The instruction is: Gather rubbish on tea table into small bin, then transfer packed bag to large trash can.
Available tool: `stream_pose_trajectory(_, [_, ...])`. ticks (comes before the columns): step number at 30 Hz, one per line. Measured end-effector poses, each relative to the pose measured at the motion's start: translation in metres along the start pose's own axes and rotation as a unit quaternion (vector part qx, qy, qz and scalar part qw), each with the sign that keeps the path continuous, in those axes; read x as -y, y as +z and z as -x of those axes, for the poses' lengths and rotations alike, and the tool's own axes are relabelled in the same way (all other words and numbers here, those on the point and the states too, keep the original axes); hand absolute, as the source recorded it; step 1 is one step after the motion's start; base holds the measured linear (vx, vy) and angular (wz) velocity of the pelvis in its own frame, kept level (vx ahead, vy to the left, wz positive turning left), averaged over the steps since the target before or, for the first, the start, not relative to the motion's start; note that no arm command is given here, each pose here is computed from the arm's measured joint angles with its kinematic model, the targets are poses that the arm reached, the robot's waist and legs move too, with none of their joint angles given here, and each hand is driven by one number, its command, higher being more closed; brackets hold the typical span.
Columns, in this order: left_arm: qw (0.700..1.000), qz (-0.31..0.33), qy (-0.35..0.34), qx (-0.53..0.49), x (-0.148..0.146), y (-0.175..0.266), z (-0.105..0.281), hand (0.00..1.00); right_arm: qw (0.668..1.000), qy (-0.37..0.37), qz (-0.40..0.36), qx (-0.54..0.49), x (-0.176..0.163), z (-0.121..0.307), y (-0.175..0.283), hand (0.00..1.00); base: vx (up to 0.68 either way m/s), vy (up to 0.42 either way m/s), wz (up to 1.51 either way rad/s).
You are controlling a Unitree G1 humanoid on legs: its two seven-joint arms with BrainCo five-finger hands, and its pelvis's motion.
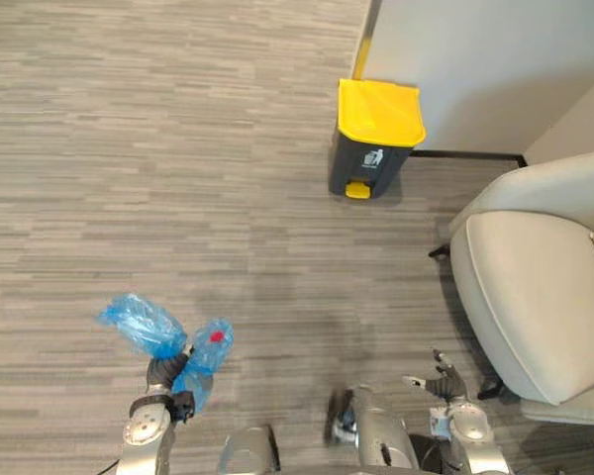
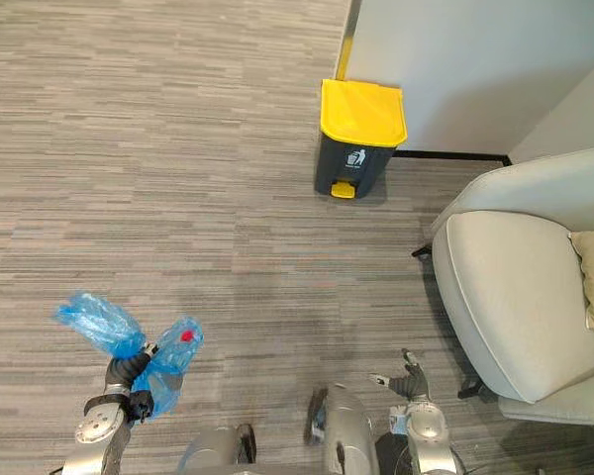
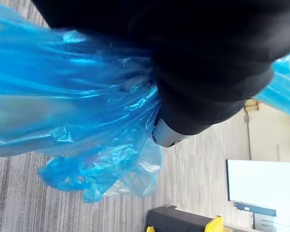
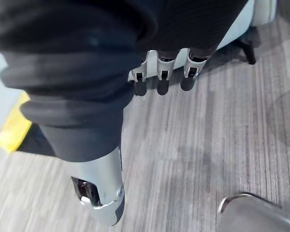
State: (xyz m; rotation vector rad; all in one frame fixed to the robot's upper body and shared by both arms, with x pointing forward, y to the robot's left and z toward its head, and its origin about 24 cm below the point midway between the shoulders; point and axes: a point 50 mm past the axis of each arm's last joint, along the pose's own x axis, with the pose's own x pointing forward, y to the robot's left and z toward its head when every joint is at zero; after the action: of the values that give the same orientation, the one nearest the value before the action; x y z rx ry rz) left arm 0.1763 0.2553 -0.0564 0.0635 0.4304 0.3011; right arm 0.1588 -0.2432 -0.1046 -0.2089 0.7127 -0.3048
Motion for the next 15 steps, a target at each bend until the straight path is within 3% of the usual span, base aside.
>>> stream_pose_trajectory(8, [0.999, 0.038, -0.009, -0.024, 0.019, -0.015, 0.007, 1.00, 0.999, -0.012, -0.027, 0.018, 0.005, -0.002, 0.012, 0.00, 0.65, -0.157, 0.06])
stream_pose_trajectory(15, [0.999, 0.044, -0.012, -0.026, 0.022, -0.017, 0.011, 1.00, 0.998, -0.027, -0.053, 0.037, 0.006, -0.006, 0.025, 0.00, 0.50, 0.138, -0.42])
